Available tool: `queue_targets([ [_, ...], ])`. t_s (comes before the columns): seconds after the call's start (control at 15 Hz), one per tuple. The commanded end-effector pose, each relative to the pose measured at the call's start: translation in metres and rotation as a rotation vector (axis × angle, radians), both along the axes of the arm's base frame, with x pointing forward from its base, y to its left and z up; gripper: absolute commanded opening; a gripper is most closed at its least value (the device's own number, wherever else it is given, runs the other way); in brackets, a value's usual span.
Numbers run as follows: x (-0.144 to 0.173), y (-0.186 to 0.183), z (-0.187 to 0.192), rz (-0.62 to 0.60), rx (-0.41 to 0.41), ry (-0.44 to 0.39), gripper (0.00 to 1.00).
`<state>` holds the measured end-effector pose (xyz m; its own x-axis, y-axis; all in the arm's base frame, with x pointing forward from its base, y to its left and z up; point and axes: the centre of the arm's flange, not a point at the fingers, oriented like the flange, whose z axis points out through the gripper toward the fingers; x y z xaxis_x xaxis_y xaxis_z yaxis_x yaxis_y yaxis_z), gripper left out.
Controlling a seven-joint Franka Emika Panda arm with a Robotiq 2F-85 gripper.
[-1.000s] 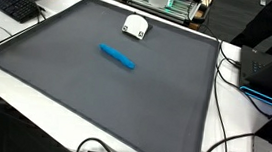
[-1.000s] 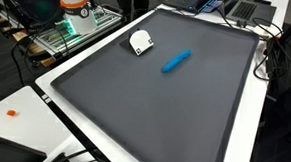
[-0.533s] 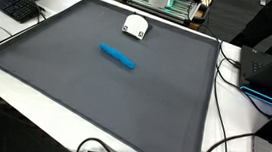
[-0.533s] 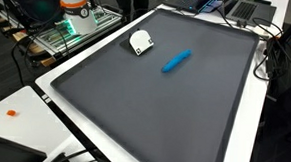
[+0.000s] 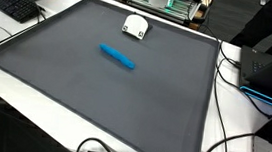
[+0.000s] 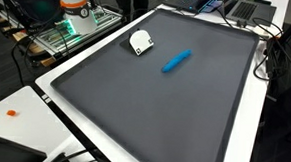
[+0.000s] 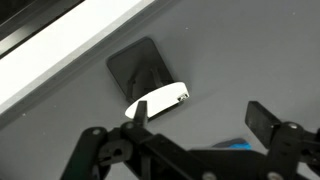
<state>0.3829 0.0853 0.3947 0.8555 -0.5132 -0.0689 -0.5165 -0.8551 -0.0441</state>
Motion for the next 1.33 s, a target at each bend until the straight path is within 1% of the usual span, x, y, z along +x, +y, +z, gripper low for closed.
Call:
queue_targets([
  [0.0, 0.000, -0.005, -0.037, -0.193, 0.056, 0.008, 1.00],
  [0.4, 0.003, -0.024, -0.084, -0.506, 0.097, 0.006, 1.00],
  [0.47, 0.003, -0.020, -0.065, -0.410, 0.074, 0.006, 1.00],
  [0.53, 0.004, -0.022, -0.070, -0.421, 0.072, 0.011, 1.00],
  [0.8, 0.007, -0.020, -0.066, -0.417, 0.076, 0.002, 1.00],
  [0.93, 0.011, -0.023, -0.081, -0.481, 0.058, 0.011, 1.00],
  [1.07, 0.013, -0.025, -0.091, -0.542, 0.067, 0.021, 1.00],
  [1.13, 0.013, -0.027, -0.096, -0.548, 0.080, 0.032, 1.00],
  [1.2, 0.015, -0.030, -0.102, -0.582, 0.073, 0.038, 1.00],
  [1.27, 0.015, -0.032, -0.108, -0.590, 0.076, 0.045, 1.00],
])
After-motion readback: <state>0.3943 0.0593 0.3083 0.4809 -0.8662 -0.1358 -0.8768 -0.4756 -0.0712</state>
